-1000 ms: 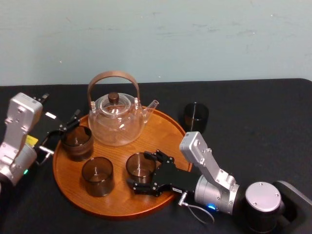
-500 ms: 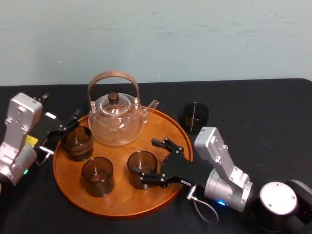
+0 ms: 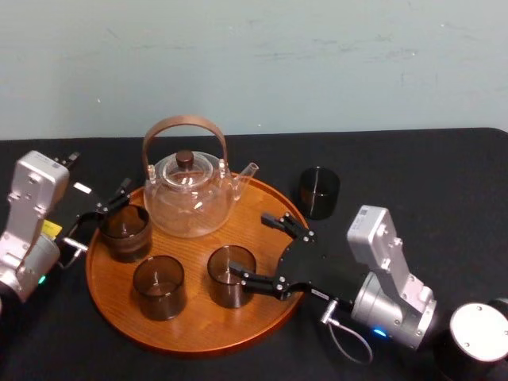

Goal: Pick up the glass from the table and place it on the tray.

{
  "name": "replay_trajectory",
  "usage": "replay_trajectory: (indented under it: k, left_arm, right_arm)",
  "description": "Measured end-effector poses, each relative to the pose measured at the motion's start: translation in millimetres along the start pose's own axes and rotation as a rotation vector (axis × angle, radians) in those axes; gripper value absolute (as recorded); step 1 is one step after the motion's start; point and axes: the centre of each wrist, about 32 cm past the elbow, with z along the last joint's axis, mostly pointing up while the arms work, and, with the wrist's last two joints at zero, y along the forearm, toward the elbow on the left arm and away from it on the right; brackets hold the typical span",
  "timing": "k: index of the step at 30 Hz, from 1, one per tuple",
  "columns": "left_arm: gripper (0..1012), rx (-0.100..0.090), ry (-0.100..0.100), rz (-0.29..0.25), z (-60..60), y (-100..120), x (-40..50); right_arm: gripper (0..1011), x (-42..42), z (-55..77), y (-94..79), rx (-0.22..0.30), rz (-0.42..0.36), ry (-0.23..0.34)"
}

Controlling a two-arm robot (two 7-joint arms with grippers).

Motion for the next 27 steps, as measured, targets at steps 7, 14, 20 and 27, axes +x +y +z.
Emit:
replay_trajectory:
  k: [7, 14, 20, 27]
  left_arm:
    - [1001, 0.0, 0.0, 0.0, 0.0, 0, 0.0]
    - [1001, 0.0, 0.0, 0.0, 0.0, 0, 0.0]
    - [1002, 0.0, 0.0, 0.0, 0.0, 0, 0.0]
    - [1001, 0.0, 0.0, 0.0, 0.0, 0, 0.0]
  right_arm:
    - [1002, -1.6, 3.8, -11.4, 0.026, -0.028, -0.009]
    - [1002, -1.4, 5.1, -31.2, 0.034, -0.092, -0.008]
    - [1002, -1.6, 1.8, -46.2, 0.027, -0.151, 0.003]
    - [1000, 0.1, -5.0, -67.3, 0.006, -0.258, 0.018]
